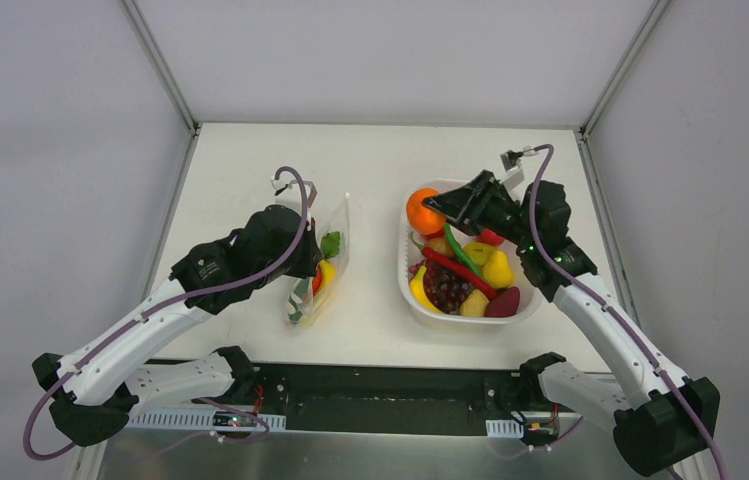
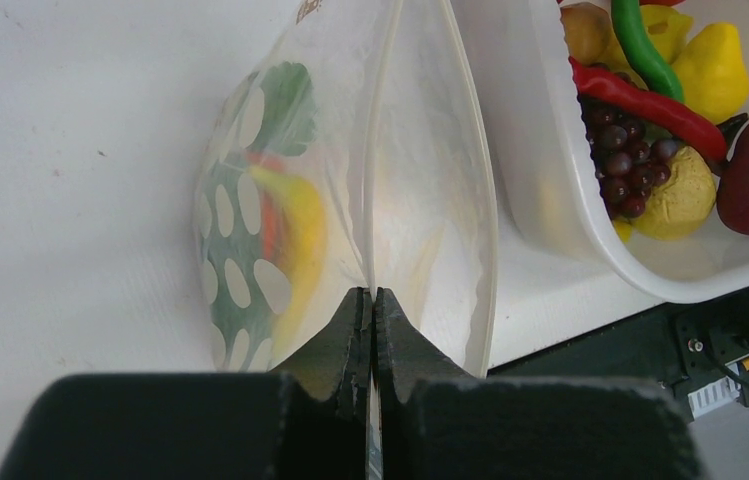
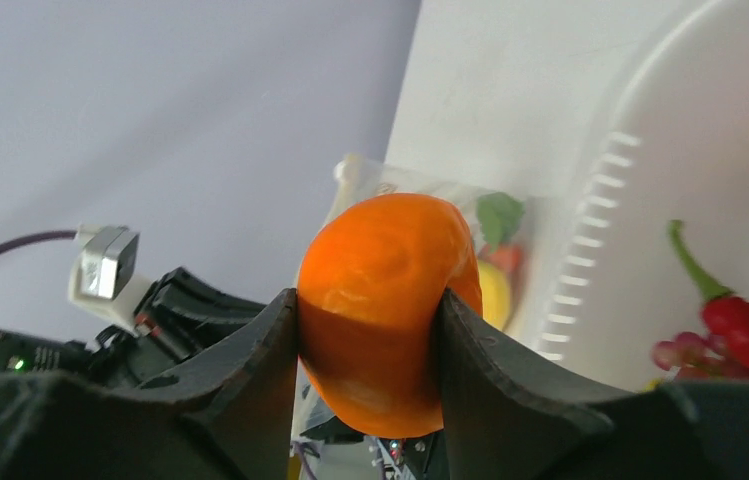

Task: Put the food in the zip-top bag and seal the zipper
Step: Place the fake fruit in the zipper food storage bag.

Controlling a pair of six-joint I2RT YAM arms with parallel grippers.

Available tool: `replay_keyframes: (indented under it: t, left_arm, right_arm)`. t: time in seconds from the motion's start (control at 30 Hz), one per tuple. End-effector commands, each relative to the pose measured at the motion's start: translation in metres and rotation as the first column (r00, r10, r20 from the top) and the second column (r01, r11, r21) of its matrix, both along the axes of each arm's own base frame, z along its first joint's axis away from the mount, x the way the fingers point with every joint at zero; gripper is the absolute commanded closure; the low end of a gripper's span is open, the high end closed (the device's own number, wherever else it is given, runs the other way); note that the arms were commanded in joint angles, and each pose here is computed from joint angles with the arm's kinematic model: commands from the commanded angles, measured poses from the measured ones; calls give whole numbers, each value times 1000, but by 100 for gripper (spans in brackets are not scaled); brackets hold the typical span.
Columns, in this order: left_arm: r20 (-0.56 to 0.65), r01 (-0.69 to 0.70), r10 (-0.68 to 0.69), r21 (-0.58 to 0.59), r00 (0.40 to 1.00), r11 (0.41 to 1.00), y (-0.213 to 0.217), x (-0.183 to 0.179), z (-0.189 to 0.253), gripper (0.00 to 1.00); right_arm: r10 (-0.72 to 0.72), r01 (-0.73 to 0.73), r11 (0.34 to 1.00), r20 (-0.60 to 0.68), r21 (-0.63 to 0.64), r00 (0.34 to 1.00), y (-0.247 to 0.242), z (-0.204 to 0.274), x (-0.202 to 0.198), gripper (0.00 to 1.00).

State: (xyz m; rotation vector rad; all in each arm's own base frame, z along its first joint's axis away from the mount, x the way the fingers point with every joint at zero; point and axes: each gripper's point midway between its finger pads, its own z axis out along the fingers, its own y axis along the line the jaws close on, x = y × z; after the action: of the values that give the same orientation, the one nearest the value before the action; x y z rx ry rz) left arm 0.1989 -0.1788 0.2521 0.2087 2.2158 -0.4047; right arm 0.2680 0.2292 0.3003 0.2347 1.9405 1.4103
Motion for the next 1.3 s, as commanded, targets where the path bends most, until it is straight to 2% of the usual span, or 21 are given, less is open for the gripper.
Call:
replay_keyframes:
  t: [0.0,0.23,0.47,0.63,0.8,0.9,1.13,1.27]
  left_arm:
    - [32,13,-12,-42,999,999,-5,3,18,100]
    - [28,15,-13,-63,1000,998,-8,3,16,100]
    - [24,10,-8,-86,1000,996,-13,4,14,100]
    - [32,-3,6,-90,999,996,-11,5,14,100]
    - [44,-25,29,-85,999,996,-5,7,15,100]
    - [52,-36,41,-85,998,996,-3,8,16,100]
    - [50,-43,48,-79,998,996,0,7,15,100]
    - [54,-51,55,-80,997,996,3,6,15,100]
  right_arm:
    - [141,-155,983,142,95,980,45,57,-29,75]
    - [230,-246,967,180,70,956,109,58,-52,75]
    - [224,-235,971,164,52,961,146,44,-56,75]
    - [170,-165,985,135,-48,976,157,19,-52,73]
    - [126,-98,983,180,-157,976,151,10,-43,65]
    - [185,-143,965,185,-219,965,156,5,-49,53]
    - [321,-278,934,187,-223,928,169,8,-69,34]
    - [332,-285,932,206,-225,921,165,14,-72,31]
